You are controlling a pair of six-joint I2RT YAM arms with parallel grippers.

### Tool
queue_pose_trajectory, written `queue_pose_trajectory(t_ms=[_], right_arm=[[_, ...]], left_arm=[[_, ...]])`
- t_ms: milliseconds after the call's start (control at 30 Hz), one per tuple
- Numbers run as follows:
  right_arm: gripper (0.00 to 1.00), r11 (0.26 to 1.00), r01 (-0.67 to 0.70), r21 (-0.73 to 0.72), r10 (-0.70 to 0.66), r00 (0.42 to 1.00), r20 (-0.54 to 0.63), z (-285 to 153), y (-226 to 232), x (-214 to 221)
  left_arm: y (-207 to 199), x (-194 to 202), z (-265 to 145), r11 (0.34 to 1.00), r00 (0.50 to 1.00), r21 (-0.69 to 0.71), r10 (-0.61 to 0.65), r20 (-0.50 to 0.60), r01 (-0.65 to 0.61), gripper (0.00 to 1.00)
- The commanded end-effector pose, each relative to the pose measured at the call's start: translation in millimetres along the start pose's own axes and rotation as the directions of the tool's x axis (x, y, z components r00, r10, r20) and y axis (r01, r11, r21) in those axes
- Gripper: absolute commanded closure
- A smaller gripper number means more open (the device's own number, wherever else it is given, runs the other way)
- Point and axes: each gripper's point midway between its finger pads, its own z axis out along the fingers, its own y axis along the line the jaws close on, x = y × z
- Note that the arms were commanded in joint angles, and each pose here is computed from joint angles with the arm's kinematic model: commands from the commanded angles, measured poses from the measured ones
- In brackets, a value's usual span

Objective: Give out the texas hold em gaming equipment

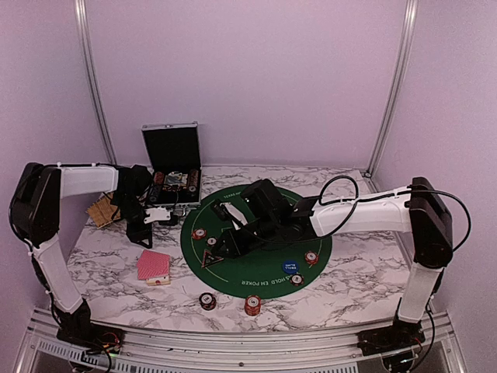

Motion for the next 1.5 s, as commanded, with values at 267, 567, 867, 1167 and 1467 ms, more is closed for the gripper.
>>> queue_pose_trajectory(t_ms=[267, 567, 867, 1167, 1467], right_arm=[[0.88, 1.000, 0.010, 0.011, -0.010, 1.000, 0.007, 0, 1, -1], [0.88, 1.000, 0.005, 0.009, -0.005, 1.000, 0.004, 0, -1, 1], [0.89, 1.000, -0.004, 0.013, 0.004, 1.000, 0.011, -4, -2, 4], [0.89, 1.000, -0.007, 0.017, 0.007, 1.000, 0.019, -9, -3, 2], [0.89, 1.000, -0.013, 0.019, 0.013, 1.000, 0.016, -10, -5, 3]], left_arm=[[-15, 7, 7, 0.999, 1.000, 0.030, -0.012, -0.012, 0.012, 0.49], [-26, 6, 1, 1.000, 1.000, 0.023, 0.010, -0.006, -0.010, 0.48], [-20, -2, -3, 1.000, 1.000, 0.003, 0.022, 0.002, -0.022, 0.45], [-5, -11, 8, 1.000, 1.000, 0.001, 0.016, 0.003, -0.016, 0.41], [-8, -30, 6, 0.999, 0.998, -0.004, 0.054, 0.029, -0.054, 0.41]])
